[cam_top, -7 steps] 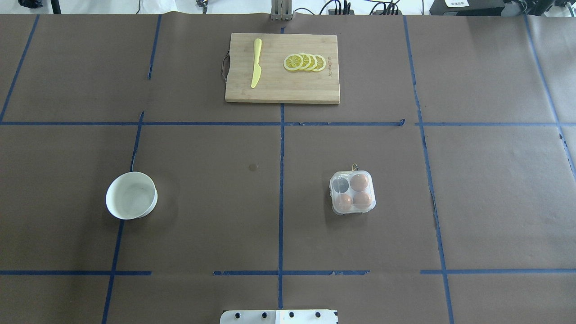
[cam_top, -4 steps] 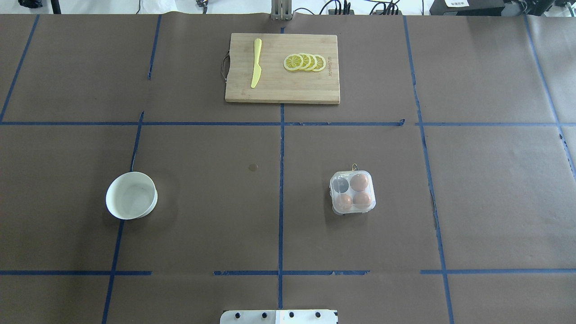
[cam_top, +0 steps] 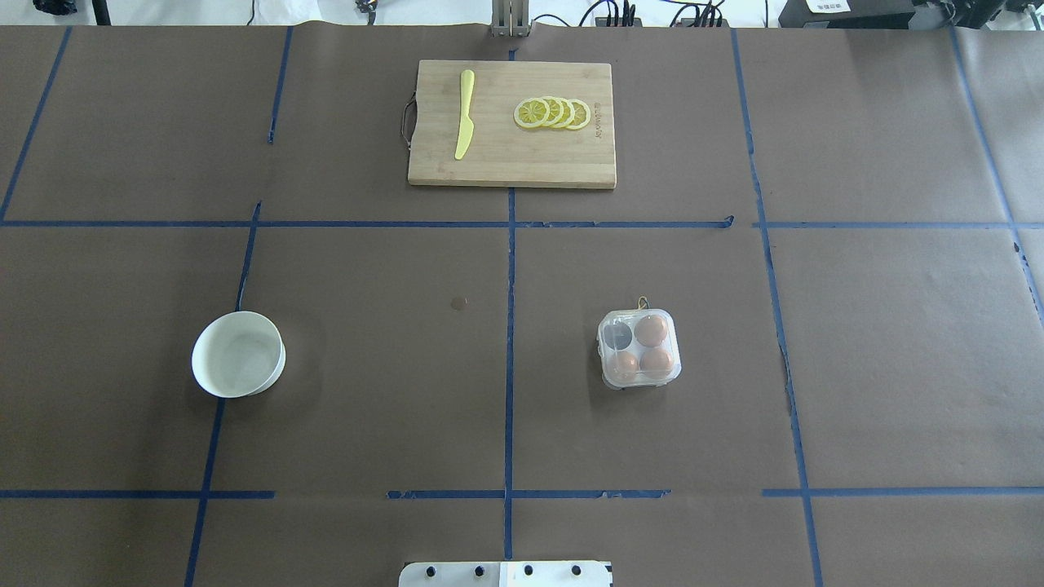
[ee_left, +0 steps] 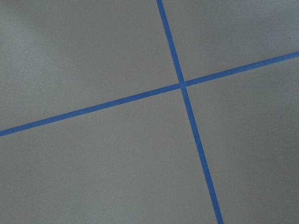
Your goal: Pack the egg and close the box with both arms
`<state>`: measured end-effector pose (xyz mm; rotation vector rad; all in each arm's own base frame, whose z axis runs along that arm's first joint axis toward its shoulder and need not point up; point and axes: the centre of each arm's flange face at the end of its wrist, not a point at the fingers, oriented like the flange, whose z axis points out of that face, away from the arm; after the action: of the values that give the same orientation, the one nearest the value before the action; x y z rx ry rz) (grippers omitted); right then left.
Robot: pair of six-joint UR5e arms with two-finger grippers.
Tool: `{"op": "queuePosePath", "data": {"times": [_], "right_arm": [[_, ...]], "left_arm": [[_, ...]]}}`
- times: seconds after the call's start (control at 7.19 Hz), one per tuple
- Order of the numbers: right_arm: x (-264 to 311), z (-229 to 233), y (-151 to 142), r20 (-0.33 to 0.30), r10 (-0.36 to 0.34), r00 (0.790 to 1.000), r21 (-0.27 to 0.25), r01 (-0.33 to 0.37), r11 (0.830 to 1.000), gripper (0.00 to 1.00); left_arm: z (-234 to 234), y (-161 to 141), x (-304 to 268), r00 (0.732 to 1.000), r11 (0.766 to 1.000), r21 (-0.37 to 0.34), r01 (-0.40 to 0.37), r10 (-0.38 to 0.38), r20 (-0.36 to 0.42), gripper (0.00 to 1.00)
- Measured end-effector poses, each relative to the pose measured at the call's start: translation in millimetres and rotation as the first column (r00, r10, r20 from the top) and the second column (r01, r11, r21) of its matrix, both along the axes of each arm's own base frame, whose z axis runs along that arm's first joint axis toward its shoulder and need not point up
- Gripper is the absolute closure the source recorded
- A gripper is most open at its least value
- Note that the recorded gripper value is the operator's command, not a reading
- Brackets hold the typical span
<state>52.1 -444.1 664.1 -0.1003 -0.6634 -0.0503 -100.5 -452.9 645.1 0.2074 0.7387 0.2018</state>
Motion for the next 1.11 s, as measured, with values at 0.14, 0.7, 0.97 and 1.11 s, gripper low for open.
{"op": "queuePosePath", "data": {"times": [0.14, 0.7, 0.97, 1.11], "right_arm": [[0.0, 0.0, -0.1, 0.0, 0.0, 1.0, 0.0, 0.0, 1.0, 0.0], [-0.2, 0.7, 0.4, 0.003, 0.0, 1.0, -0.002, 0.0, 1.0, 0.0], [-0.3, 0.6, 0.5, 0.003, 0.0, 1.0, -0.002, 0.0, 1.0, 0.0], [-0.3, 0.7, 0.5, 0.004, 0.0, 1.0, -0.002, 0.0, 1.0, 0.0]], "left_arm": [[0.1, 0.0, 0.0, 1.0, 1.0, -0.001, 0.0, 0.0, 0.0, 0.0], [1.9, 0.4, -0.3, 1.0, 1.0, -0.006, 0.001, -0.001, 0.003, 0.0], [2.5, 0.6, -0.8, 1.0, 1.0, -0.007, 0.002, -0.001, 0.006, 0.0], [2.4, 0.6, -0.9, 1.0, 1.0, -0.007, 0.002, -0.001, 0.007, 0.0]]}}
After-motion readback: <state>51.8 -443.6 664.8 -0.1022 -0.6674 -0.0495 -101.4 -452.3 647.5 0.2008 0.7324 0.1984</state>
